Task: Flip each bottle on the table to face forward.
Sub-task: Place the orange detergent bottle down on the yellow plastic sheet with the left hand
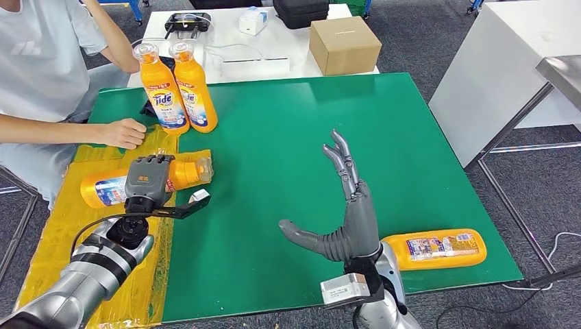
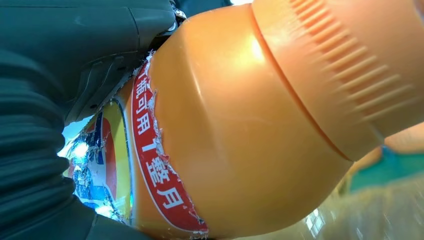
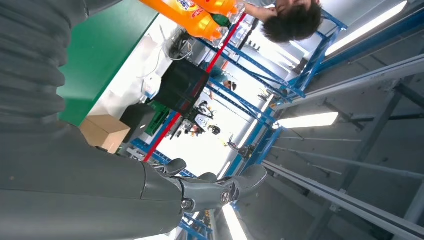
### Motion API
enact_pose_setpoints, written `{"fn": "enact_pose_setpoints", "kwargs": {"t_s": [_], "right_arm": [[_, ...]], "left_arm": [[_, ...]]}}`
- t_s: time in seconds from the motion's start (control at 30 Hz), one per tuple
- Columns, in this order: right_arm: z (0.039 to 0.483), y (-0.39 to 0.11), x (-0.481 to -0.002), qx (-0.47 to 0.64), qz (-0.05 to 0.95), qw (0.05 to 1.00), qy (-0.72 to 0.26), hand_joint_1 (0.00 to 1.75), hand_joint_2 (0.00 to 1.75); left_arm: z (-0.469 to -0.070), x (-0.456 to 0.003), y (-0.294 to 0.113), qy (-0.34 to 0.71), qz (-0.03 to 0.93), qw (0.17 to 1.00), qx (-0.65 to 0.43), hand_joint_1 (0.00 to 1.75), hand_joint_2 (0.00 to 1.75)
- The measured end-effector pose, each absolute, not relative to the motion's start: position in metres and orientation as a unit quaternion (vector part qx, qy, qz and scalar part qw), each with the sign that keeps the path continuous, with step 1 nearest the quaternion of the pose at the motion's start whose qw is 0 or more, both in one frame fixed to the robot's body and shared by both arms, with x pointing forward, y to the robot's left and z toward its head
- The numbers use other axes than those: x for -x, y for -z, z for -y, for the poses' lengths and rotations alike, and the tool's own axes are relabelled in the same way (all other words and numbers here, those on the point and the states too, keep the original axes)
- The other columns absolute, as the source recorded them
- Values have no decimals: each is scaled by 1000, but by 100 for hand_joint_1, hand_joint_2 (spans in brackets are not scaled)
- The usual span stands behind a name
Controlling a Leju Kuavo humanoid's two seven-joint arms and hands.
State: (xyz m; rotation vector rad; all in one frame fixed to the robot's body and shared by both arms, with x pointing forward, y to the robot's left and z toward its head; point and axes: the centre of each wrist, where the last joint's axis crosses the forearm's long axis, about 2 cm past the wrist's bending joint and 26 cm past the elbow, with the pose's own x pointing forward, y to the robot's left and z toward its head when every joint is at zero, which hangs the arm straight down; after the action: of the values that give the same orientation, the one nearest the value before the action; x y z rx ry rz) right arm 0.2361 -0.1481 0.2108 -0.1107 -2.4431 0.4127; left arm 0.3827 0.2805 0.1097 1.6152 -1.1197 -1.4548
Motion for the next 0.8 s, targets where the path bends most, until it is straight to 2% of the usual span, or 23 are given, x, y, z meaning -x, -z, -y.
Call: {"fn": "enact_pose_setpoints", "kwargs": {"t_s": [0.1,0.13,0.23,0.27,0.63,0.8], "right_arm": [[148,-212,-237,40,932,324,-160,0,175],[148,-212,-237,40,931,325,-161,0,175],[147,-212,-237,38,930,327,-166,0,175],[146,-212,-237,39,929,328,-169,0,175],[147,-205,-237,58,913,345,-209,0,175],[151,-196,-235,80,896,364,-242,0,175]], "left_arm": [[-280,-385,-106,562,420,360,-615,175,175],[-279,-386,-105,562,417,366,-614,170,175],[-280,-388,-102,557,411,385,-611,39,175],[-280,-389,-101,553,411,393,-609,0,175],[-278,-384,-92,507,464,464,-558,0,175],[-276,-373,-89,460,521,483,-533,0,175]]}}
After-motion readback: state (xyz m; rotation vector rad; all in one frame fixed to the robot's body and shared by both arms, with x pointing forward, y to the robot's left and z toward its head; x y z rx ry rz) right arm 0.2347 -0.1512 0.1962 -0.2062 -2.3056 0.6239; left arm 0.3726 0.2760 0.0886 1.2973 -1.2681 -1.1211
